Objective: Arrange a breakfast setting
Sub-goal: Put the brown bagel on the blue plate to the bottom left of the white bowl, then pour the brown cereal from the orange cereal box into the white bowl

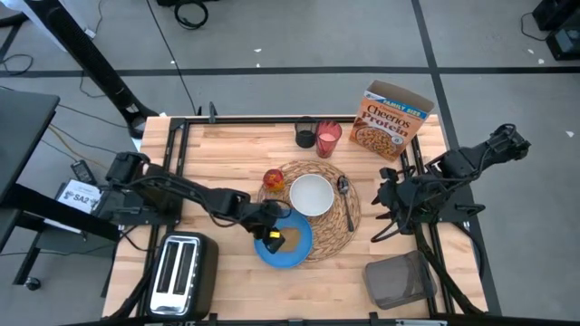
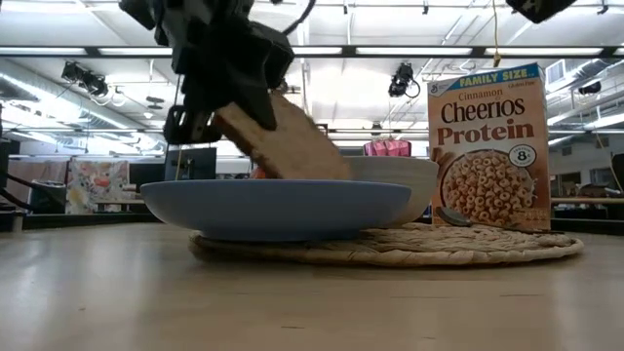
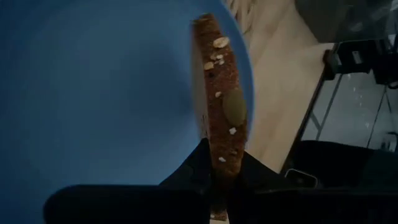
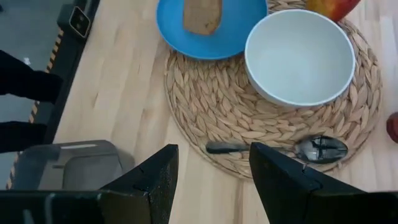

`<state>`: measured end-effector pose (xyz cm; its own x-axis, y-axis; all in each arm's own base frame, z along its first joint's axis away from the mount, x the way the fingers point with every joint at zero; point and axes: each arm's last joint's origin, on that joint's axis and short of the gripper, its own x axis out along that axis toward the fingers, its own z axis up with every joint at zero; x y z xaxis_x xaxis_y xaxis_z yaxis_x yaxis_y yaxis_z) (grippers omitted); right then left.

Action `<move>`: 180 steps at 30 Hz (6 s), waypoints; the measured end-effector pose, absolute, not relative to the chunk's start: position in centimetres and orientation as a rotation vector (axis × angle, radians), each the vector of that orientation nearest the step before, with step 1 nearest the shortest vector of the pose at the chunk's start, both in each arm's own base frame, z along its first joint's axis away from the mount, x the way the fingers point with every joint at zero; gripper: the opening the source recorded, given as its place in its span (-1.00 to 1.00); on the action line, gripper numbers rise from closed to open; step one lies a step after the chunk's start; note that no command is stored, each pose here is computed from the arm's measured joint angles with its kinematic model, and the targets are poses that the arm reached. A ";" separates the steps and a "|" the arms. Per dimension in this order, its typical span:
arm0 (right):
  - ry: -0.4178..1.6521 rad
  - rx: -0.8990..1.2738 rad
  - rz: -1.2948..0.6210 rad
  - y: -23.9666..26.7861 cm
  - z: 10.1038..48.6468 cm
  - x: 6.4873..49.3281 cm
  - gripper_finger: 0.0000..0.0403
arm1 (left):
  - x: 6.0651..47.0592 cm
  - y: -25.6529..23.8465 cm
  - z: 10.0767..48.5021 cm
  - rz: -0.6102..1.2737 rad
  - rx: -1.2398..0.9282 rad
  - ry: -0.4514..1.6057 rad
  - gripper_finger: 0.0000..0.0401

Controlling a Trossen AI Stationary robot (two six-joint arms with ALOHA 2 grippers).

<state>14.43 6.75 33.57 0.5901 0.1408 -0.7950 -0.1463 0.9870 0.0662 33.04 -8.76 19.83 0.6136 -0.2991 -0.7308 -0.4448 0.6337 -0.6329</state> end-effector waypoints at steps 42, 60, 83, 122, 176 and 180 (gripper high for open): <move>0.408 -0.309 -0.264 0.6 42.4 15.2 0.19 | 32.6 -5.2 21.6 0.268 -1.041 1.116 -0.14; 0.681 -0.040 -0.695 -5.0 48.3 12.8 0.35 | 28.1 -2.4 36.9 0.387 -0.459 0.699 -0.14; 1.100 0.136 -0.689 -17.3 42.1 13.8 0.25 | 22.2 -4.5 47.6 -0.078 -0.113 -0.020 -0.14; 0.999 0.116 -0.450 -8.5 44.7 9.9 -0.99 | 27.4 1.0 42.5 0.208 -0.226 0.281 0.41; 0.753 -0.359 0.202 -1.6 46.2 11.4 -1.00 | 42.5 2.4 32.2 -0.049 -0.316 0.144 0.56; 0.784 -0.329 0.185 -1.8 46.0 12.4 -1.00 | 42.5 2.1 32.1 -0.055 -0.316 0.153 0.56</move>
